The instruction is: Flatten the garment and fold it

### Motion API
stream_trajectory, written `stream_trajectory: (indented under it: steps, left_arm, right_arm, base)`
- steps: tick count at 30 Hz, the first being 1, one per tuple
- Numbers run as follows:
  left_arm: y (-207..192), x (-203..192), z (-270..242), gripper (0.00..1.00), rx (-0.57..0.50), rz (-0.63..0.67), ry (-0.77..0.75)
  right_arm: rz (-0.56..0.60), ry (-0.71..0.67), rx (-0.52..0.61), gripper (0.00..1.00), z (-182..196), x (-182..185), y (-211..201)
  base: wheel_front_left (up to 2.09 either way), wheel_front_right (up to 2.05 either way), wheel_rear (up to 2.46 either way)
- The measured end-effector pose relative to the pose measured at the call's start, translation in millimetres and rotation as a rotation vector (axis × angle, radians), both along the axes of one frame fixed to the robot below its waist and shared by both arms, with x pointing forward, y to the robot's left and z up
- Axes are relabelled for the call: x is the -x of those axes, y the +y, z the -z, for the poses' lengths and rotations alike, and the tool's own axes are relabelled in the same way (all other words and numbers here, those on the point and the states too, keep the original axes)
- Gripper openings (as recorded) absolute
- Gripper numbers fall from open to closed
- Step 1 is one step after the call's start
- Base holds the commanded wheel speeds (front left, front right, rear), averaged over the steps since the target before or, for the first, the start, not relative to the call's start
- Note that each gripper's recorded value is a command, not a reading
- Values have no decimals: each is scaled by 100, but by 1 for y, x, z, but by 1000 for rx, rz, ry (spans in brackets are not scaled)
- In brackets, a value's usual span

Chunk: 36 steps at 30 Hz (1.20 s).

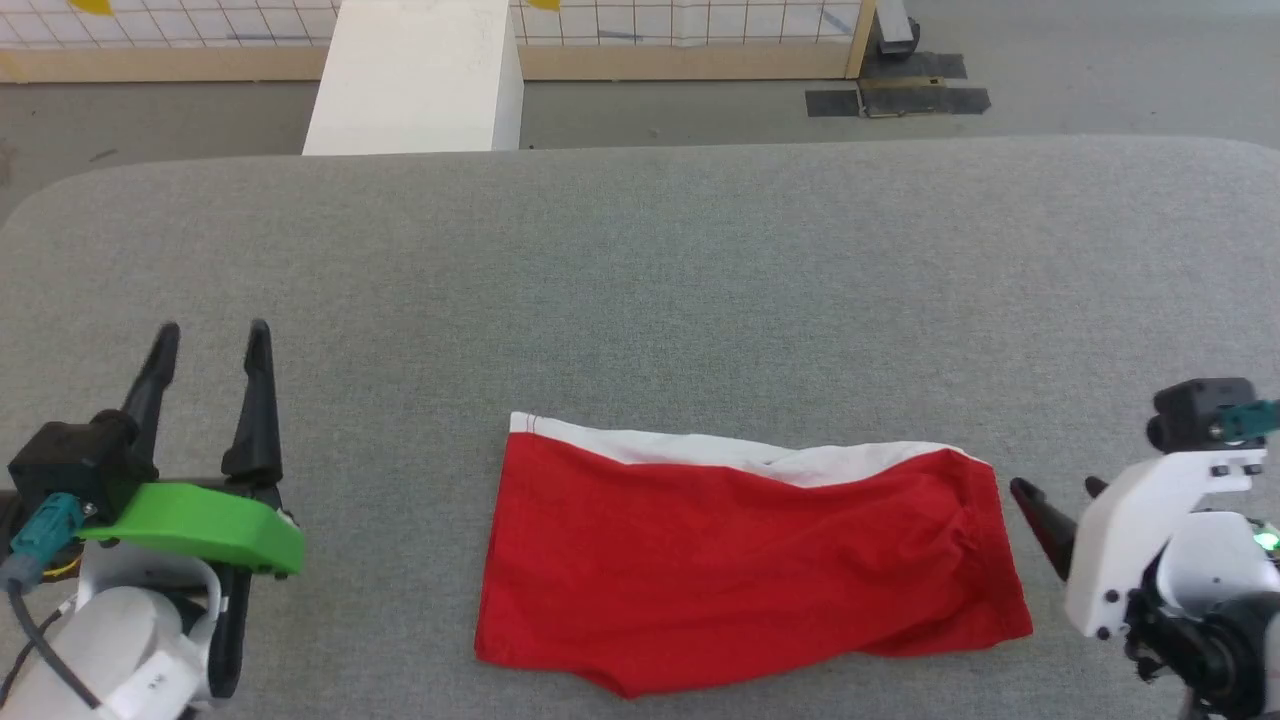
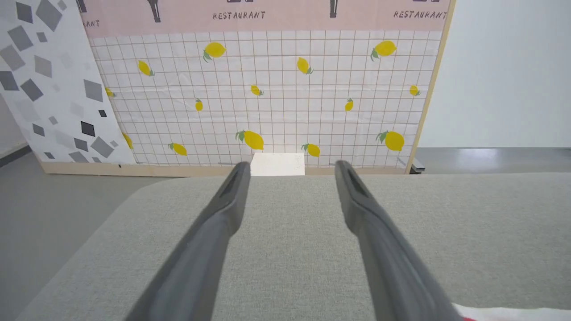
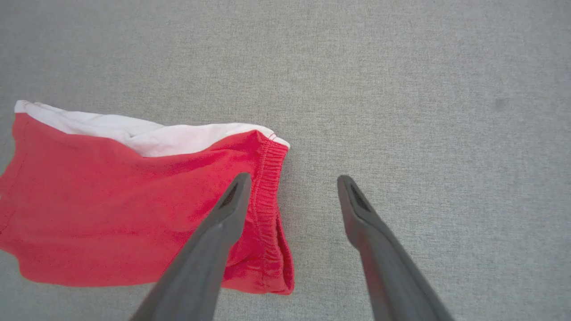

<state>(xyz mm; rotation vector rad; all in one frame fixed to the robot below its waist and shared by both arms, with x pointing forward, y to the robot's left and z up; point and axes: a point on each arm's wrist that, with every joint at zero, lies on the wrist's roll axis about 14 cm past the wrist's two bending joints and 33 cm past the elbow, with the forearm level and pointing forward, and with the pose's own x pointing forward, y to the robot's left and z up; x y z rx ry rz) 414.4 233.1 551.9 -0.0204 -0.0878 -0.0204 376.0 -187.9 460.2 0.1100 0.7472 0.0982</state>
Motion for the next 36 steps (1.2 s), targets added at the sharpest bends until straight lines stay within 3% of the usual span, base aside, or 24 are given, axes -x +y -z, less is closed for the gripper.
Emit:
stream_trajectory:
  steps: [7,11,17,18,19,20,26,33,36]
  left_arm:
    - [-15,-6,-32,100,-42,8,-170]
    - [-14,-4,-6,100,-16,8,-119]
    - [-10,-5,8,100,15,2,-89]
    - [-9,-5,9,100,15,-1,-87]
    - [-8,-4,11,100,17,-4,-86]
    - [-7,-4,11,100,21,-7,-85]
    - [-3,-2,15,100,43,-24,-82]
    - [-3,-1,18,100,38,-26,-77]
    - [-4,-1,19,100,38,-24,-76]
  right_arm:
    - [-48,96,42,100,37,-3,17]
    - [-109,181,69,100,75,-6,35]
    - [-147,237,61,100,93,-9,47]
    - [-148,243,59,47,94,-10,47]
    - [-148,245,54,16,95,-11,48]
    - [-143,245,46,0,94,-12,48]
    - [-98,252,32,0,91,-16,32]
    - [60,256,198,0,72,-18,-65]
    - [96,260,242,0,65,-18,-87]
  base:
    - [0,0,0]
    - [0,0,0]
    - [0,0,0]
    - [0,0,0]
    - [0,0,0]
    - [0,0,0]
    - [0,0,0]
    - [0,0,0]
    - [0,0,0]
